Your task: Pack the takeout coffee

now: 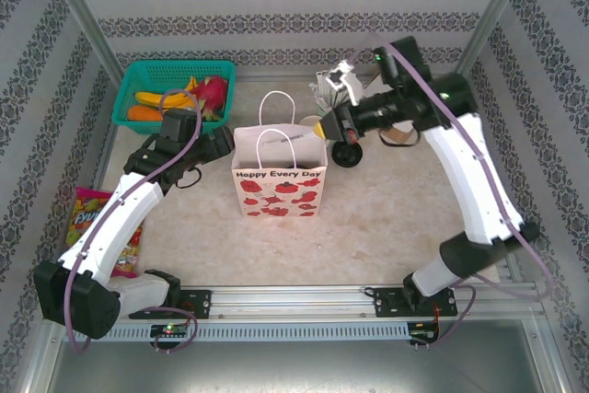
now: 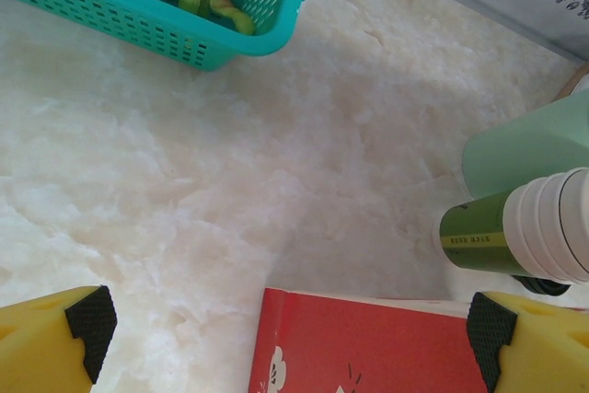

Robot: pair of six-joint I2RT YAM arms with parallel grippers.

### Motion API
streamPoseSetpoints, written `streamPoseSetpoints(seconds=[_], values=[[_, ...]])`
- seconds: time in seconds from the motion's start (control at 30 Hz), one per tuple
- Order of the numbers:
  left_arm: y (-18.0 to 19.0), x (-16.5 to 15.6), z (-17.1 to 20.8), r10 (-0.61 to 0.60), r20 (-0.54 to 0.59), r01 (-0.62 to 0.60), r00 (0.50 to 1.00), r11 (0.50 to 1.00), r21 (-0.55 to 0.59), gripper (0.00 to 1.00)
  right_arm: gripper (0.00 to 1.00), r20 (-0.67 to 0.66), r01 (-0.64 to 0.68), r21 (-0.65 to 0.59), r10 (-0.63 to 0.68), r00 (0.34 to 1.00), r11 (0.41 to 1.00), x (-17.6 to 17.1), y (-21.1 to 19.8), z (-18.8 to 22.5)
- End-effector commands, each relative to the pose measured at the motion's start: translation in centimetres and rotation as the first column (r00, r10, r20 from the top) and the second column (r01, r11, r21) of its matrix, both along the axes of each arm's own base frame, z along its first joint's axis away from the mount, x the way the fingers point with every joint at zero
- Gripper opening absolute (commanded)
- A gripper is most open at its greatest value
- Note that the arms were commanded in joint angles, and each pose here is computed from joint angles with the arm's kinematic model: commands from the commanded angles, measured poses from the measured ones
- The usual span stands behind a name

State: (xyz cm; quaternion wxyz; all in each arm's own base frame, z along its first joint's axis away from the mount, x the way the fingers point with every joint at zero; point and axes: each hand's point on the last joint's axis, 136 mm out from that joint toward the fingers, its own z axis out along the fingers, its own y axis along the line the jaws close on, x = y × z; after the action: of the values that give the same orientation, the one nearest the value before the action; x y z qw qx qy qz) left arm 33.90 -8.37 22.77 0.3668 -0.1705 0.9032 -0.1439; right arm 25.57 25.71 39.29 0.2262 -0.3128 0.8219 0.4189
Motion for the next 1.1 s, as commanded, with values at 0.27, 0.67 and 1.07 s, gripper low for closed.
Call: streamPoseSetpoints(seconds=[0.27, 0.67, 1.07], values=[[0.6, -0.3, 0.6, 0.027, 0.018, -0.027, 0.999, 1.000, -0.009, 1.00, 0.00, 0.074, -0.128, -0.014, 0.129, 0.989, 0.992, 3.9, 6.4, -4.0], [0.6, -0.5, 0.5, 0.027, 0.012, -0.027, 1.000, 1.000, -0.011, 1.00, 0.00, 0.072, -0.155, -0.118, 0.164, 0.984, 0.981, 5.3, 7.5, -9.1], [0.8, -0.7, 0.3, 0.033, 0.010, -0.033, 0.999, 0.999, -0.005, 1.00, 0.15, 0.104, -0.083, -0.254, 0.113, 0.988, 0.964, 6.2, 5.5, -11.9]])
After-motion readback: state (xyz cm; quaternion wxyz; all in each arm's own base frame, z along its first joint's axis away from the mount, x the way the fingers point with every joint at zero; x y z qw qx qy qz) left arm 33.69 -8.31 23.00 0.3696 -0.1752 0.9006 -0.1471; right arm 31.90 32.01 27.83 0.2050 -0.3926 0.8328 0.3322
